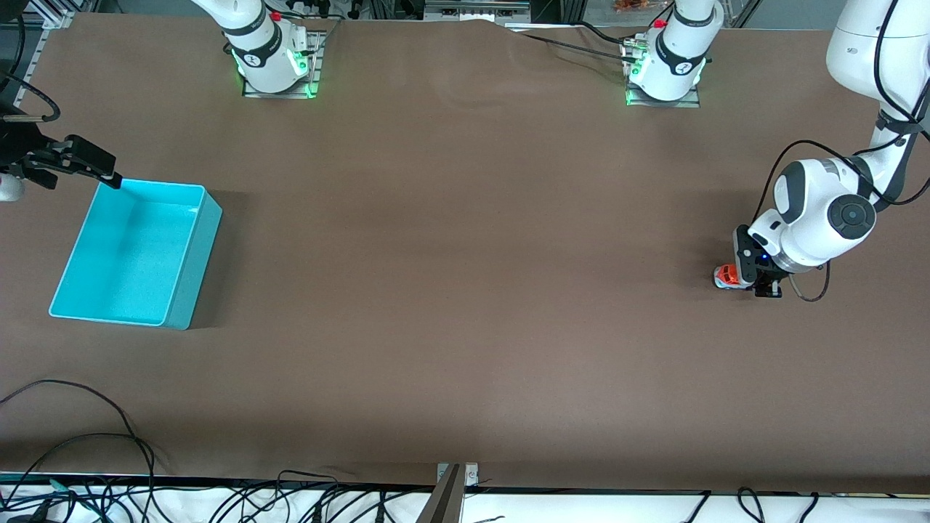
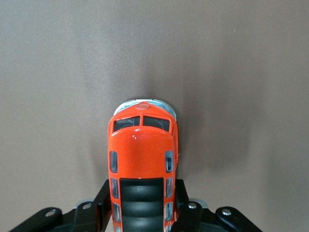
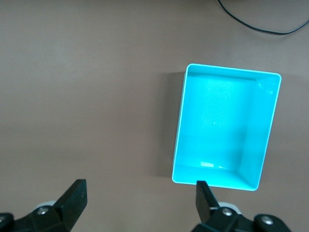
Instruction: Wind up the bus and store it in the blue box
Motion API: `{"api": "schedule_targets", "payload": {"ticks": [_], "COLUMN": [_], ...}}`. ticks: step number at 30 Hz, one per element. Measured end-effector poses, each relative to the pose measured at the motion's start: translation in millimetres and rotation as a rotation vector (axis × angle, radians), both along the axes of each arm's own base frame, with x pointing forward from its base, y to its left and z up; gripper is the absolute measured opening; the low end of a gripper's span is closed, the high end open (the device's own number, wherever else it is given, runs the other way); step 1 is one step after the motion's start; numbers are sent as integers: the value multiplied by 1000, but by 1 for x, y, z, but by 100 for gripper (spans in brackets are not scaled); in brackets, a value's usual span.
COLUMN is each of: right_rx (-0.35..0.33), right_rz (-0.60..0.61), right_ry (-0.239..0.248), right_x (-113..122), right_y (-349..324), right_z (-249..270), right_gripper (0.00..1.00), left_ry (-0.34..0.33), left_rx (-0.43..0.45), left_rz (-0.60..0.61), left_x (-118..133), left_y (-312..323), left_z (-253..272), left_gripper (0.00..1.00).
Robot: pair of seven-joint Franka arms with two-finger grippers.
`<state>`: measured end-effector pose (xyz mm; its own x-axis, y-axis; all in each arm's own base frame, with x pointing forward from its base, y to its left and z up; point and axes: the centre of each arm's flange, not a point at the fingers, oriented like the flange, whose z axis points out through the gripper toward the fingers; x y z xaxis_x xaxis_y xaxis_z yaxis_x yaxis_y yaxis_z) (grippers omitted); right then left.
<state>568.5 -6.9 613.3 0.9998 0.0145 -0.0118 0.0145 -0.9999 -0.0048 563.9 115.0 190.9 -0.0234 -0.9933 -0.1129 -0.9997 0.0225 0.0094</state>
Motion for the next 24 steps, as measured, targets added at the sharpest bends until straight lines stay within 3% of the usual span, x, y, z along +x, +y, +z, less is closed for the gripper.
{"api": "schedule_targets", "payload": {"ticks": [24], "right_rx": [0], "right_rz": [0], "right_ry": [0], "right_x": [0], "right_y": [0], "right_z": [0], "right_gripper": [100], "left_ry": [-7], "left_rx": [6], "left_rz": [91], "left_x": [-12], "left_y": [81], "left_z": [-1], "left_gripper": [54]}}
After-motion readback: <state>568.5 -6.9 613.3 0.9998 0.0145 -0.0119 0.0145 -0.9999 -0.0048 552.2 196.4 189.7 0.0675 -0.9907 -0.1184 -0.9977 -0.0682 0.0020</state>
